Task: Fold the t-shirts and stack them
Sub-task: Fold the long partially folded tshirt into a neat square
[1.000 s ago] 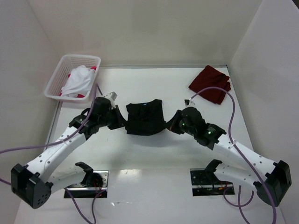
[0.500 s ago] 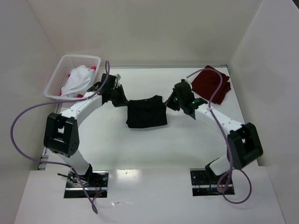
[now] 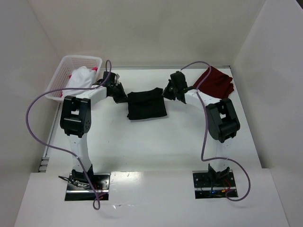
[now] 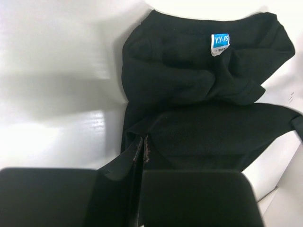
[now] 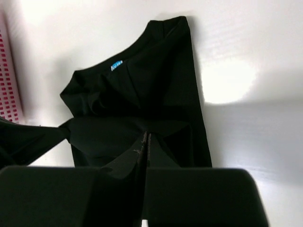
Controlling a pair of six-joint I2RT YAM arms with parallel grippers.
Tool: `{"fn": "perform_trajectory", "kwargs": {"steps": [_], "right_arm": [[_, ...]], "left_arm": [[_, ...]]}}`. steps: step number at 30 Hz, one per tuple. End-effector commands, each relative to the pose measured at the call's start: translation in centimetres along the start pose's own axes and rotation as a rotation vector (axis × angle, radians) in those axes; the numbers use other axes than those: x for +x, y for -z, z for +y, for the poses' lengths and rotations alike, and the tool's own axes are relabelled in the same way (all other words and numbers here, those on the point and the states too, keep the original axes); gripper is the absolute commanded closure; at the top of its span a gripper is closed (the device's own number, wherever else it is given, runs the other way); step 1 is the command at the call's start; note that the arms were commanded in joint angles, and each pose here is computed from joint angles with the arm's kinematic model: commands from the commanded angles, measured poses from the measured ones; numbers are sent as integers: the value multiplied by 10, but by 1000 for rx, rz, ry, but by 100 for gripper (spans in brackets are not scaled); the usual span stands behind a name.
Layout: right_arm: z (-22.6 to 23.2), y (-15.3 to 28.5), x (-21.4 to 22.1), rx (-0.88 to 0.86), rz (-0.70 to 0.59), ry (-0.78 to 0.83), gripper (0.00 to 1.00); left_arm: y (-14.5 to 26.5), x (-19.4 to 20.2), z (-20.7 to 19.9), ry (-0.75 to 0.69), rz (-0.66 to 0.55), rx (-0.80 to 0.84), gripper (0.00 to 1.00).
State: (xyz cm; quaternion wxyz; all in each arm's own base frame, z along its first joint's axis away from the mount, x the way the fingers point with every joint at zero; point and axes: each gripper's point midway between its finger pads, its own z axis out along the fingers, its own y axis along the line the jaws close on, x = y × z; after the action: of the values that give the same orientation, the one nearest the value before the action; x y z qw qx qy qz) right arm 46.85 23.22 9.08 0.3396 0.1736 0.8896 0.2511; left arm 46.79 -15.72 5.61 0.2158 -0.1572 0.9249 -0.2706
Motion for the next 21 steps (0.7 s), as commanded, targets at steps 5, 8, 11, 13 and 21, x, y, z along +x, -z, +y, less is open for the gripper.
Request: {"fn": "perform_trajectory", "kwargs": {"steps": [5,8,11,13,21], "right_arm": [[45,16,-59,-106,-141,63,100],[45,28,-56,-116,-138,64,100],[47,50,-49,-156,-143,47,100],[35,59,-36,-143,-129,34,100],[32,115,12,-199,-105,26,100]], "left_arm": [[32,-39,-41,-89,-125,101,100],[47,-34,-43,-102,-133,105,100],[70,-27,-55,-128,-144,146,100],[84,-16,-61,-161,-148,156,100],[122,56,-62,-206,-86,191,100]]}}
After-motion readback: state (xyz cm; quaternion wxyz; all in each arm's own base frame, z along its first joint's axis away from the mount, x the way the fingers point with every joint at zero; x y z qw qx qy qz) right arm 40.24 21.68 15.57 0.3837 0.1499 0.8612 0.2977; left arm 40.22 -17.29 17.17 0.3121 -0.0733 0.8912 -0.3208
